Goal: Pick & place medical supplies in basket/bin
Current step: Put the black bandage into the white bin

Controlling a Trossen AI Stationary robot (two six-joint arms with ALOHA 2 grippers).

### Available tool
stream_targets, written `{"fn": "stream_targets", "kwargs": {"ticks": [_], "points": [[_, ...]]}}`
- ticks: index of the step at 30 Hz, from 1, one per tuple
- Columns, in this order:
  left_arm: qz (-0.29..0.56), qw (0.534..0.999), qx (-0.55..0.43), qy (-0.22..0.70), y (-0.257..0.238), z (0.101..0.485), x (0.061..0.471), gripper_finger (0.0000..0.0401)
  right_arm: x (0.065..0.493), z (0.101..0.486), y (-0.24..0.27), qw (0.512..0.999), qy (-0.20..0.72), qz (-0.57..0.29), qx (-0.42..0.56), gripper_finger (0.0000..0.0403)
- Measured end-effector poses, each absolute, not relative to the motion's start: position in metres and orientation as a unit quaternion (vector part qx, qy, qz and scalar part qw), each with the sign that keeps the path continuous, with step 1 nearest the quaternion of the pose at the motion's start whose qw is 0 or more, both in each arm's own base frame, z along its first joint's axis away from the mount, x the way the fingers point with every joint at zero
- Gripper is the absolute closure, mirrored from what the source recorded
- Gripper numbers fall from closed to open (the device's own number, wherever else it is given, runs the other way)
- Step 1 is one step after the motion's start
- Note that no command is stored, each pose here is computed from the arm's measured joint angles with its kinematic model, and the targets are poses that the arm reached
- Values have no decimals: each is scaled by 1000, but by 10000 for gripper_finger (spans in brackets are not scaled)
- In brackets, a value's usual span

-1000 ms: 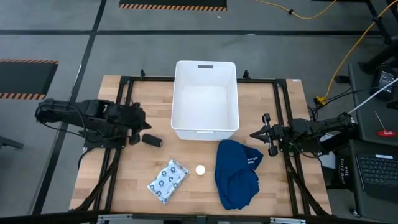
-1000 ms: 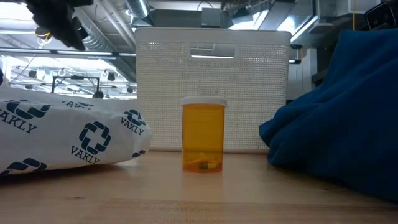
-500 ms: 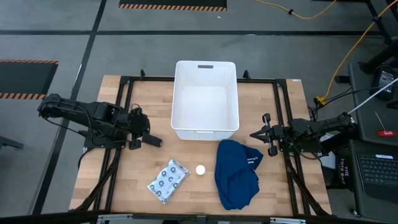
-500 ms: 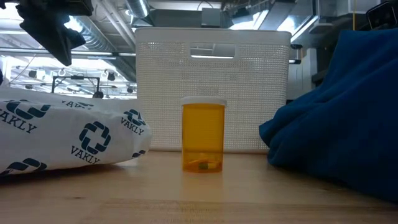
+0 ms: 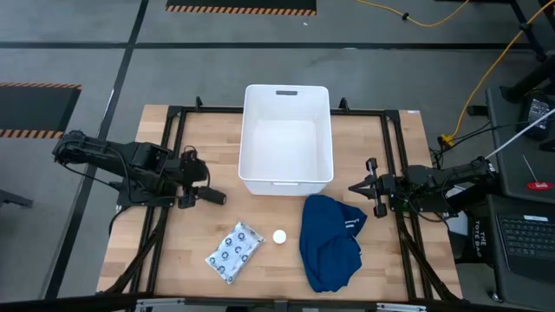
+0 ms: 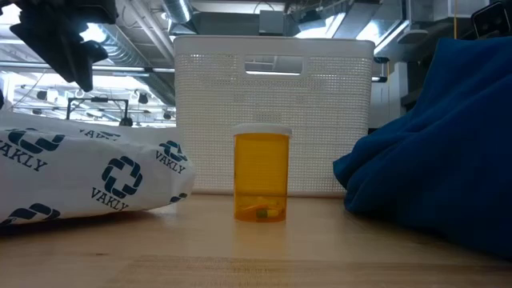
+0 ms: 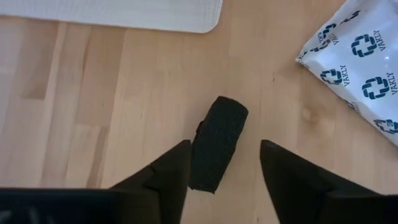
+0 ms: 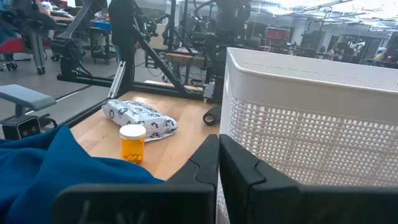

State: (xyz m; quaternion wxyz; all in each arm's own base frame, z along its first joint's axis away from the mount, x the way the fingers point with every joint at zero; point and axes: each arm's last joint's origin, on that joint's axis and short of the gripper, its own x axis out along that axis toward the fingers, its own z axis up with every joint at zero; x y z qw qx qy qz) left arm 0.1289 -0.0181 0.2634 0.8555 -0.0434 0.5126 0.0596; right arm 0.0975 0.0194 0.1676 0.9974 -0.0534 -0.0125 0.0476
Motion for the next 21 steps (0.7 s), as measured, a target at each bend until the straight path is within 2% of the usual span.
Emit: {"fn": "stream_targets", "kwargs": {"ticks": [8, 18, 21], "points": [[53, 853, -55, 517, -21, 259, 128, 145, 97, 168, 19, 997, -12, 48, -54, 386], [60, 813, -49, 577, -26, 215, 119, 141, 97, 168, 19, 997, -13, 48, -53, 386], [65, 819, -67, 566, -28, 209, 122, 141, 97, 168, 19, 997, -12, 48, -53, 386]]}}
